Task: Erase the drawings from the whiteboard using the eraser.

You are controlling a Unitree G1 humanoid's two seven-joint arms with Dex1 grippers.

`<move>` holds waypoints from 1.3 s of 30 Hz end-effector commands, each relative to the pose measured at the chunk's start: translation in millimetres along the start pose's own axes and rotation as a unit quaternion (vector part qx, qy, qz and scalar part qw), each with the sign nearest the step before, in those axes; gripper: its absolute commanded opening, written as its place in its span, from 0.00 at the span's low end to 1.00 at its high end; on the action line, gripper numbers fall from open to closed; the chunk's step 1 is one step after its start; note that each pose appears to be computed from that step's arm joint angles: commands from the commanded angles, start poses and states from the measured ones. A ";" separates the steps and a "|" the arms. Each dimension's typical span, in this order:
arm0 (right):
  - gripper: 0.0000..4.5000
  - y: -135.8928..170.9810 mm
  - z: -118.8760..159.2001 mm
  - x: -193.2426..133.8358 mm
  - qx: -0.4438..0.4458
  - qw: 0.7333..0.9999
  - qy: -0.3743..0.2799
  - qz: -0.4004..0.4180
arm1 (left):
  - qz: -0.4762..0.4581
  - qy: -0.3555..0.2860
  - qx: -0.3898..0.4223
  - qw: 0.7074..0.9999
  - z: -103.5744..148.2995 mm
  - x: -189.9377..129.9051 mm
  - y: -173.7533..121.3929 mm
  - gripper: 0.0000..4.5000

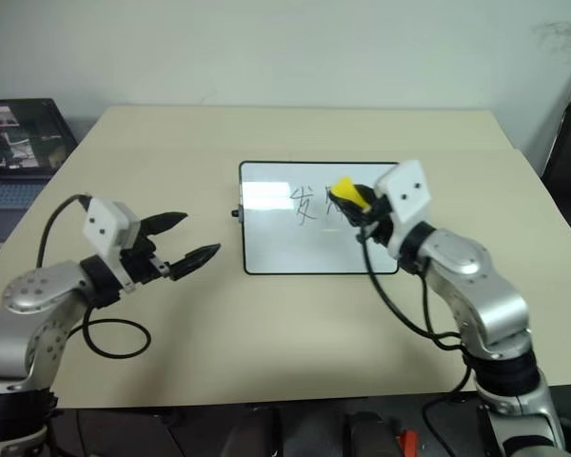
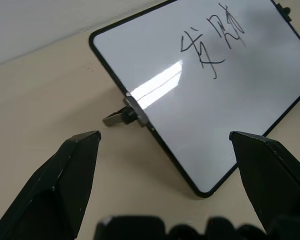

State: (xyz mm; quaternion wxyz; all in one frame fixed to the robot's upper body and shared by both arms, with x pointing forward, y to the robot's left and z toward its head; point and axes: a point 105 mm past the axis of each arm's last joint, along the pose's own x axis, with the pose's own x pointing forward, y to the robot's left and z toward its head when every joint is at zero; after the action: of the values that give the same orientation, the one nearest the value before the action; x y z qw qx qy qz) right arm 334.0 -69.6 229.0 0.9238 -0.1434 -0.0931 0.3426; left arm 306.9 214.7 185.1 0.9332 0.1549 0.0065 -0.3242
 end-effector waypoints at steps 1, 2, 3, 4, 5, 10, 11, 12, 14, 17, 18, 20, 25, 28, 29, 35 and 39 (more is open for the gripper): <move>0.22 1.7 18.8 24.9 -0.058 0.998 -0.033 -0.009 | -0.019 -0.008 0.028 0.999 11.8 -6.9 1.0 1.00; 0.22 2.0 20.4 32.9 -0.069 0.997 -0.035 -0.010 | -0.024 -0.005 0.030 0.999 11.2 -7.0 -0.1 1.00; 0.22 2.3 21.6 40.9 -0.079 0.996 -0.038 -0.010 | -0.027 -0.004 0.031 0.999 11.3 -6.7 -0.9 1.00; 0.22 1.9 22.3 47.6 -0.088 0.995 -0.040 -0.012 | -0.028 -0.004 0.032 0.999 12.0 -6.3 -0.8 1.00; 0.22 1.2 22.2 53.4 -0.098 0.994 -0.040 -0.014 | -0.028 -0.004 0.033 0.999 12.5 -6.2 -0.4 1.00; 0.22 -3.0 16.0 70.0 -0.128 0.991 -0.031 -0.014 | -0.028 -0.003 0.042 0.999 13.5 -5.0 0.1 1.00; 0.22 -4.2 14.6 72.1 -0.136 0.990 -0.028 -0.014 | -0.029 -0.001 0.045 0.999 13.2 -4.4 -0.5 1.00; 0.22 -5.2 13.6 73.9 -0.142 0.989 -0.025 -0.014 | -0.032 -0.001 0.046 0.998 13.5 -3.6 -1.7 1.00; 0.22 -6.8 12.9 77.1 -0.146 0.989 -0.023 -0.013 | -0.046 -0.011 0.044 0.998 17.6 -1.4 -7.5 1.00; 0.22 -10.3 12.4 81.4 -0.150 0.988 -0.020 -0.017 | -0.054 -0.015 0.047 0.997 20.5 -0.7 -9.7 1.00; 0.22 -11.4 12.4 82.7 -0.150 0.988 -0.019 -0.018 | -0.053 -0.014 0.049 0.997 20.2 -0.7 -8.7 1.00; 0.22 -13.1 12.1 85.7 -0.152 0.988 -0.017 -0.020 | -0.053 -0.013 0.050 0.997 20.2 -0.7 -7.3 1.00; 0.22 -9.6 6.4 93.1 -0.152 0.988 -0.005 -0.010 | -0.059 -0.013 0.053 0.997 21.8 0.6 -8.2 1.00; 0.22 -4.9 -6.1 98.1 -0.157 0.988 0.009 -0.002 | -0.066 -0.013 0.054 0.996 22.1 0.8 -10.1 1.00; 0.22 -3.7 -11.9 99.5 -0.156 0.988 0.016 0.000 | -0.067 -0.012 0.054 0.996 22.1 0.8 -10.2 1.00; 0.22 0.4 -46.0 99.7 -0.155 0.986 0.053 0.014 | -0.069 -0.011 0.057 0.996 22.7 0.5 -9.7 1.00; 0.22 6.8 -63.6 96.7 -0.156 0.985 0.071 0.032 | -0.069 -0.011 0.057 0.996 22.6 0.5 -9.8 1.00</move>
State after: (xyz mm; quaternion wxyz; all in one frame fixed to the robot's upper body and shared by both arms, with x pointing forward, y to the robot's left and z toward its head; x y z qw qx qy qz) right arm 418.8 -11.8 197.5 0.8873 -0.2998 -0.1093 0.3329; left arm 300.4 201.9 193.3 0.9032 0.1839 0.0038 -0.3878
